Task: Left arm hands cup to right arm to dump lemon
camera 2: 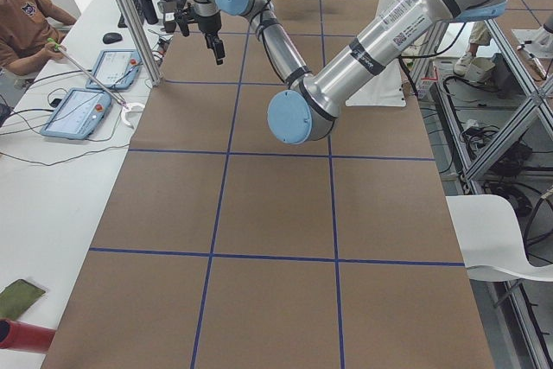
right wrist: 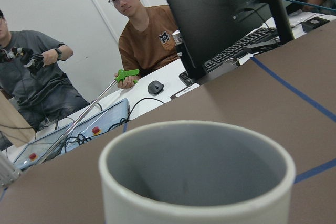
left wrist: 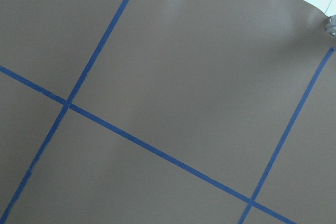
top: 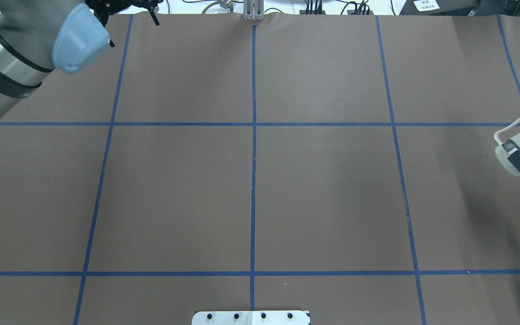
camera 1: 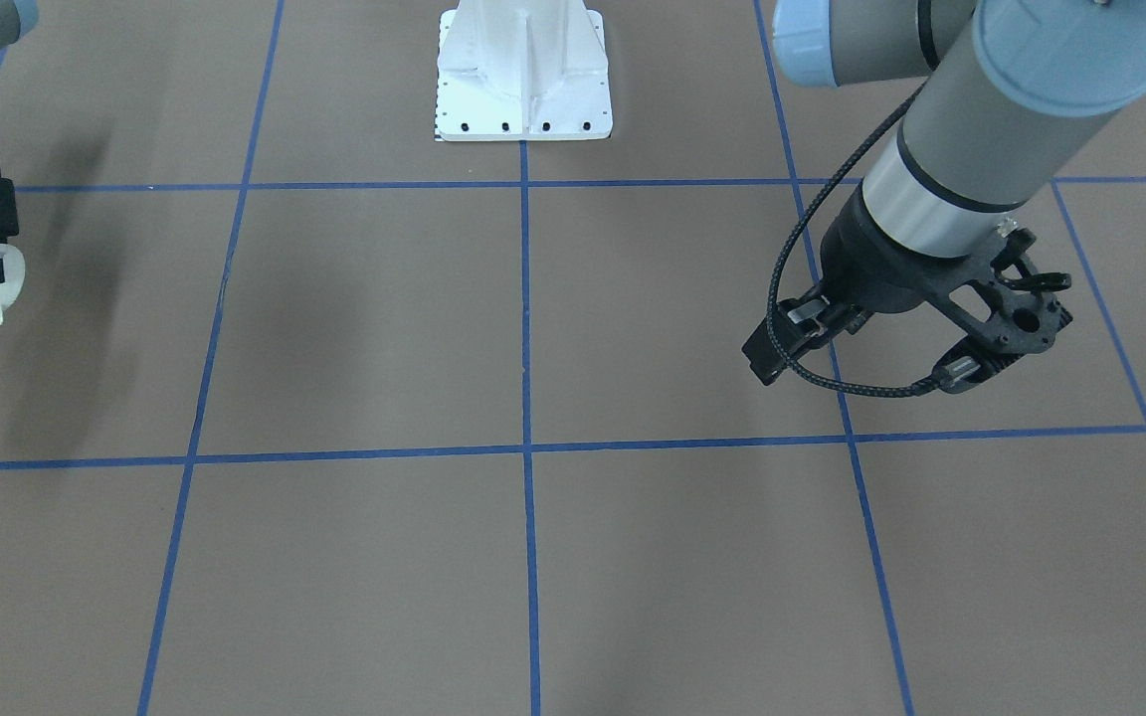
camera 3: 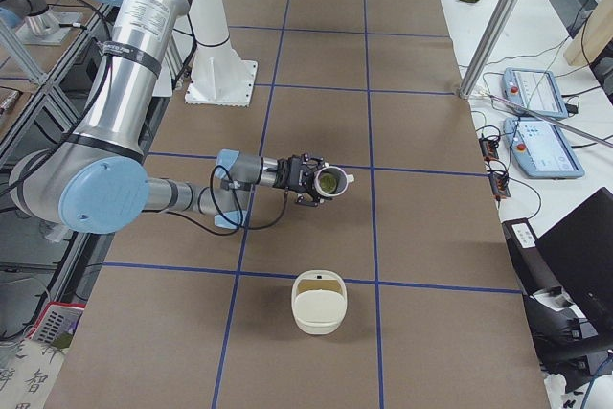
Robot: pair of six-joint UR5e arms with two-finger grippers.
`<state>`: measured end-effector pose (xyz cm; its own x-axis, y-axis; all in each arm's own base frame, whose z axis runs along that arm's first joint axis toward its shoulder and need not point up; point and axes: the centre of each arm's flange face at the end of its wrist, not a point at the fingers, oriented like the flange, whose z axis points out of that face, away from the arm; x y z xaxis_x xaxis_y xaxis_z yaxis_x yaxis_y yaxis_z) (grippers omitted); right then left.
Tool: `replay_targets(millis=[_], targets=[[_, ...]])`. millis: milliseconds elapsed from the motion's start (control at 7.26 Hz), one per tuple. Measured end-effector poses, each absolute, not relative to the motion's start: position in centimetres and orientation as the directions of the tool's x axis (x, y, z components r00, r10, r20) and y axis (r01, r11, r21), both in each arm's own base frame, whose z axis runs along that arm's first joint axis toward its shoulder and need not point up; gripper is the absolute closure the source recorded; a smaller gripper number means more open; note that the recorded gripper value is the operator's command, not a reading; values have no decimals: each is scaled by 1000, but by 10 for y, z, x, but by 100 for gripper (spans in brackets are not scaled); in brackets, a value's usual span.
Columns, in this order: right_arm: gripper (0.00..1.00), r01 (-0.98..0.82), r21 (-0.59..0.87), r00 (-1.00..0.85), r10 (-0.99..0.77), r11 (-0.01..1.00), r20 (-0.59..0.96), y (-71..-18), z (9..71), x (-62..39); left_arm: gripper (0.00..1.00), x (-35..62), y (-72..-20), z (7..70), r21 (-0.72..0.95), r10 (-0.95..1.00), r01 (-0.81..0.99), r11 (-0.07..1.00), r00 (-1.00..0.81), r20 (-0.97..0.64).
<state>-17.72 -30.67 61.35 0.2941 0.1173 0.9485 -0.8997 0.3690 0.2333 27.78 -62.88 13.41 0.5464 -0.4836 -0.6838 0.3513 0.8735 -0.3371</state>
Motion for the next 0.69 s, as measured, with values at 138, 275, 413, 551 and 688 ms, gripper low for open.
replay_targets(millis=[138, 275, 413, 551, 688], targets=[[100, -914, 159, 233, 162, 373, 959, -315, 633, -149, 0, 279, -629, 134, -338, -484, 351, 873, 547, -683], [100, -921, 85, 175, 209, 381, 962, -323, 647, -119, 0, 279, -628, 134, -338, -484, 350, 873, 547, -683], [100, -927, 15, 113, 242, 376, 964, -324, 658, -99, 0, 279, -627, 133, -338, -484, 351, 873, 546, -684], [100, -931, -54, 42, 255, 361, 966, -318, 671, -83, 0, 279, -627, 131, -337, -483, 351, 874, 545, -685], [100, -931, -120, -30, 256, 344, 966, -306, 685, -66, 0, 279, -626, 130, -337, -483, 351, 874, 544, -686]])
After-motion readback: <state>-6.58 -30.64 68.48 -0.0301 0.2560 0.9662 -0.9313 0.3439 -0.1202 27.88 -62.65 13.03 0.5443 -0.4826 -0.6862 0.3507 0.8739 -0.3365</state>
